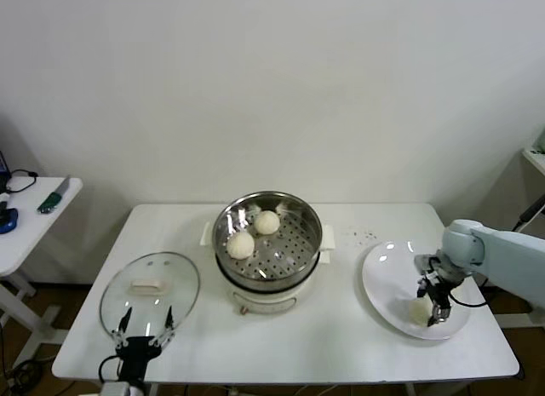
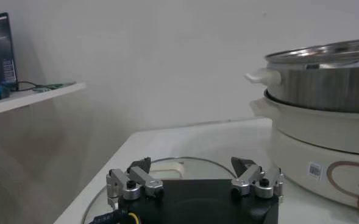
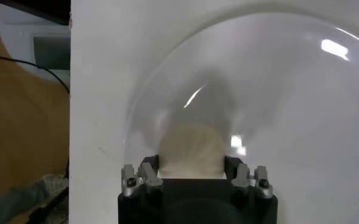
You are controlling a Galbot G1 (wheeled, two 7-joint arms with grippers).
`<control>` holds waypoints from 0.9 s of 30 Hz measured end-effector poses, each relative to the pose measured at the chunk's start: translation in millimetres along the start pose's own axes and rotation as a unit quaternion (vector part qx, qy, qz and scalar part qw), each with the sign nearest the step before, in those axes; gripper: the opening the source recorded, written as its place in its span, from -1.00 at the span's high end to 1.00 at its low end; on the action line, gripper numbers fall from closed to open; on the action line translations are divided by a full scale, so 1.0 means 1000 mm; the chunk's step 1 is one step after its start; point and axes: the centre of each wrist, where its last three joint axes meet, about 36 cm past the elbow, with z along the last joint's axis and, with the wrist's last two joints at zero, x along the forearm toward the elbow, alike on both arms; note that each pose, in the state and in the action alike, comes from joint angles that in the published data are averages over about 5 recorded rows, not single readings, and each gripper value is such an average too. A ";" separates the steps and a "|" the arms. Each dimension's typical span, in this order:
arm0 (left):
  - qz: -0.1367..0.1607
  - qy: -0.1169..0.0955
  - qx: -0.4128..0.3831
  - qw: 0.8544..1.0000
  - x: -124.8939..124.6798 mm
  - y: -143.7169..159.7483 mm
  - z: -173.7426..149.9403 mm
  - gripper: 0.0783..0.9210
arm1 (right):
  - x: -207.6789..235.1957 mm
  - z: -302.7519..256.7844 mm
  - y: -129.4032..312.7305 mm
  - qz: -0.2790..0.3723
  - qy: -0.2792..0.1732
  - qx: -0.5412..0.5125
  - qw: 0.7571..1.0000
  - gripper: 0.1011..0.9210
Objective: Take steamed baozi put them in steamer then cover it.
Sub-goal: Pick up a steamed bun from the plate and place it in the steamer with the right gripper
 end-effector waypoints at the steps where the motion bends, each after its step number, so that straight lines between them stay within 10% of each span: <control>1: 0.000 0.000 0.000 1.000 0.000 0.000 0.000 -0.77 | 0.005 -0.001 -0.003 0.003 0.000 0.004 1.000 -0.39; 14: 0.006 -0.006 0.001 1.000 0.002 -0.003 -0.005 -0.77 | 0.147 -0.073 -0.062 0.077 0.009 0.198 0.977 -0.42; 27: 0.006 -0.005 -0.001 1.000 0.003 -0.002 -0.006 -0.77 | 0.256 -0.226 -0.070 0.119 0.041 0.455 0.882 -0.43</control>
